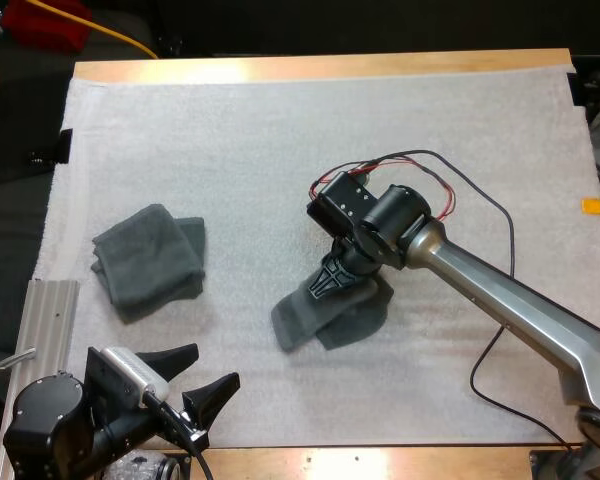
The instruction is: Pick towel from pile, fold and stack
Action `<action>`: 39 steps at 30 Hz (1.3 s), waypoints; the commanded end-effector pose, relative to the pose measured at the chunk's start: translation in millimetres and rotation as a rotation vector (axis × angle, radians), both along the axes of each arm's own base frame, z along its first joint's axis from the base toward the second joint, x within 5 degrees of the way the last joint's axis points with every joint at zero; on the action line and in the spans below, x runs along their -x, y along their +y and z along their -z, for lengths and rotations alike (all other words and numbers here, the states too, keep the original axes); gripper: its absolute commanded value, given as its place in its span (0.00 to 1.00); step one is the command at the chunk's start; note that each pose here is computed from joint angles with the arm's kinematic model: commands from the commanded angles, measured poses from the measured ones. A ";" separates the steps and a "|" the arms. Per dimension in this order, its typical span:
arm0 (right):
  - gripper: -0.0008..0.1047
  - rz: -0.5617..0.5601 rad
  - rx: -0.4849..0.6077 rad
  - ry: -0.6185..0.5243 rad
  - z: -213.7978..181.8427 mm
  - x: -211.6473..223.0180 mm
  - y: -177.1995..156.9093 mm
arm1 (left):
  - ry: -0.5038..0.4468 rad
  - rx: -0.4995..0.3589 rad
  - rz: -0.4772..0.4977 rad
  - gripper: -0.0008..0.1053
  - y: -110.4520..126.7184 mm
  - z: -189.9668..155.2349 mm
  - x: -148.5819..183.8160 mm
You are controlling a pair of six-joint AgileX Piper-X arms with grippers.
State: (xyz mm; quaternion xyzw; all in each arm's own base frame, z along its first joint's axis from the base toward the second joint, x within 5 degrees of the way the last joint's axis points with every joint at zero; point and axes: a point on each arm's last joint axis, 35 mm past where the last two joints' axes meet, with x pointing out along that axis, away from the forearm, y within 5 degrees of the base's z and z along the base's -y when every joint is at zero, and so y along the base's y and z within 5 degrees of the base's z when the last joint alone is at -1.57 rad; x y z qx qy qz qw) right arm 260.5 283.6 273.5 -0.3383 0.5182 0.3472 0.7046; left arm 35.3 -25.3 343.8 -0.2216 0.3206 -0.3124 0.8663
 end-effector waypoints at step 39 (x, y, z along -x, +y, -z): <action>0.86 -0.129 -0.249 -0.169 -122.1 137.7 -11.9 | 0.111 -0.012 0.010 0.66 0.5 7.7 8.4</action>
